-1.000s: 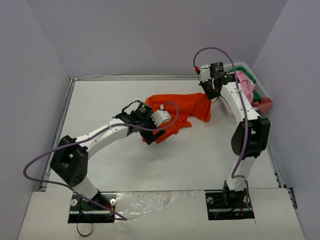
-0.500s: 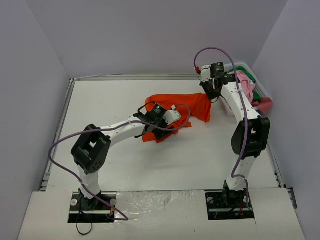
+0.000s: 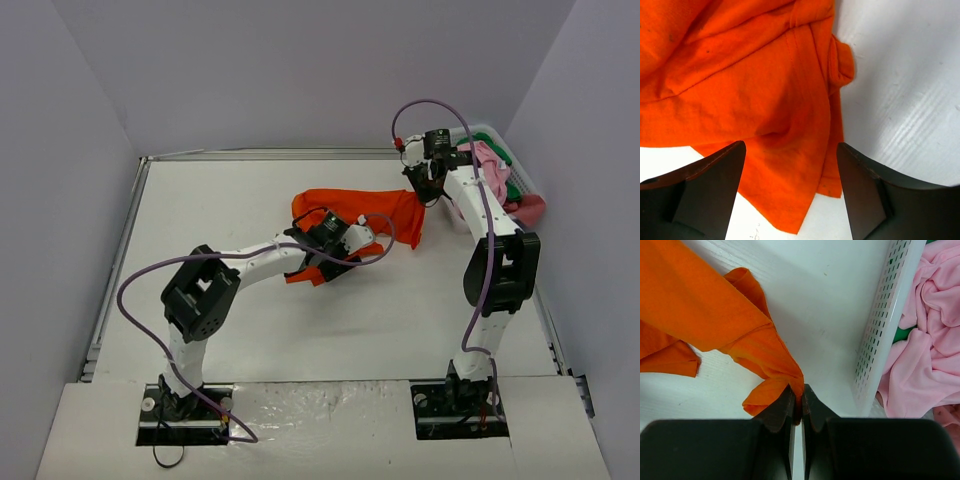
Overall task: Fold and stack the t-shirts
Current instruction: Flatten out the tshirt
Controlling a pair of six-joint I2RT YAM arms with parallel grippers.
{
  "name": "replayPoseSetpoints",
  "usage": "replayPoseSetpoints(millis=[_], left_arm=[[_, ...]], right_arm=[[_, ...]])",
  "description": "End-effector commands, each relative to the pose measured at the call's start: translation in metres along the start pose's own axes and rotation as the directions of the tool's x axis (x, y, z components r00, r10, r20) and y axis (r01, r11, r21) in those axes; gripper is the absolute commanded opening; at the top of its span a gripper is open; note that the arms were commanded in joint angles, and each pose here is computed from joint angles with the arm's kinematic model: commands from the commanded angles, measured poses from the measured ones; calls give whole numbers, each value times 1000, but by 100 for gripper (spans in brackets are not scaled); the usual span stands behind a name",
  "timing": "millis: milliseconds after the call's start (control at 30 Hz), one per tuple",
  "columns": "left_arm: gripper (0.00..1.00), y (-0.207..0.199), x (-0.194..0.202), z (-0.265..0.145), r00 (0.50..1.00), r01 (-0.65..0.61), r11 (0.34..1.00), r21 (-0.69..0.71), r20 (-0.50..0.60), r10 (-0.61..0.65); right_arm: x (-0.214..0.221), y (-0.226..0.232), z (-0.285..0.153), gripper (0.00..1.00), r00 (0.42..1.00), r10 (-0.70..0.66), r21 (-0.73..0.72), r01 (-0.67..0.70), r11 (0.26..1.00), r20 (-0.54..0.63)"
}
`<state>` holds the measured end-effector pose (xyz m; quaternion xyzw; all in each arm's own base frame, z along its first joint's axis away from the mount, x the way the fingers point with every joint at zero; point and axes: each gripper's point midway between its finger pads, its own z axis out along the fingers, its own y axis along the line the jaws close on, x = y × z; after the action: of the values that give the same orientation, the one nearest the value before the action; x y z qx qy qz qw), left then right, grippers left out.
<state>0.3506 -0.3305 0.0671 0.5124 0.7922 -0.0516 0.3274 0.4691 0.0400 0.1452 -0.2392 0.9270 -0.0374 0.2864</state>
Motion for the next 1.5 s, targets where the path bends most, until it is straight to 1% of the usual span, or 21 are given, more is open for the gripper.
replayPoseSetpoints(millis=[0, 233, 300, 333, 367, 467, 567, 600, 633, 667, 733, 767, 833, 867, 900, 933, 967, 1033, 1167, 1267, 1467], left_arm=[[72, 13, -9, 5, 1000, 11, 997, -73, -4, -11], [72, 10, 0, 17, 999, 15, 998, -65, -50, -18], [69, 12, 0, 19, 998, 16, 997, -75, -53, -20], [64, 13, 1, 19, 998, 20, 997, -80, -56, -24], [47, 15, -1, 18, 998, 20, 996, -89, -54, -25], [3, 23, -5, 9, 998, 21, 992, -126, -49, -27], [2, 33, -7, -3, 999, 17, 985, -169, -43, -25], [2, 38, -15, -16, 1000, 18, 982, -188, -17, -21], [2, 43, -14, -23, 1000, 5, 979, -203, -18, -9], [2, 57, -22, -45, 1000, 13, 967, -254, 11, -10], [2, 78, -23, -70, 999, 22, 950, -310, 29, -13], [2, 105, -25, -99, 996, 70, 927, -368, 71, -47], [2, 134, -18, -132, 989, 139, 904, -405, 96, -109], [2, 165, -16, -164, 977, 205, 869, -450, 148, -154], [2, 178, -9, -179, 973, 226, 854, -469, 151, -175], [2, 190, -9, -204, 966, 250, 830, -498, 187, -179], [2, 206, 3, -219, 961, 273, 802, -531, 192, -201], [2, 215, 9, -249, 955, 292, 770, -567, 223, -198], [2, 225, 33, -280, 946, 324, 704, -631, 226, -233], [2, 223, 40, -291, 940, 340, 691, -638, 240, -242], [2, 207, 55, -286, 936, 352, 707, -614, 222, -273]], right_arm=[[6, 0, 7, 0, 1000, 6, -10, -6, 1000, -14], [12, 0, 9, 0, 1000, 2, -13, -3, 1000, -24], [13, -1, 9, 0, 1000, 4, -12, -4, 1000, -25], [14, -1, 9, 0, 1000, 4, -12, -4, 1000, -26], [13, -1, 9, 0, 1000, 4, -10, -4, 1000, -24], [16, -4, 7, 0, 1000, 6, -6, -6, 1000, -27], [16, -7, 4, 0, 1000, 11, 3, -11, 1000, -24], [15, -9, 1, 0, 1000, 12, 9, -12, 1000, -19], [15, -12, -1, 0, 1000, 10, 21, -10, 1000, -17], [13, -16, -7, 0, 1000, 15, 33, -15, 999, -4], [6, -23, -21, 0, 999, 19, 53, -20, 998, 28], [4, -29, -26, 0, 999, 26, 65, -28, 997, 39], [-3, -35, -40, 0, 997, 34, 83, -40, 996, 74], [-7, -38, -46, 0, 995, 34, 92, -42, 995, 90], [-9, -41, -52, 0, 994, 36, 102, -47, 994, 103], [-13, -44, -60, 0, 992, 37, 113, -51, 992, 121], [-15, -45, -64, 0, 991, 38, 117, -53, 992, 129], [-18, -47, -74, 0, 988, 41, 125, -61, 990, 151], [-25, -50, -91, 0, 982, 42, 142, -69, 988, 185], [-28, -49, -100, 0, 978, 41, 142, -71, 987, 203], [-24, -45, -110, 0, 977, 38, 132, -67, 989, 210]])
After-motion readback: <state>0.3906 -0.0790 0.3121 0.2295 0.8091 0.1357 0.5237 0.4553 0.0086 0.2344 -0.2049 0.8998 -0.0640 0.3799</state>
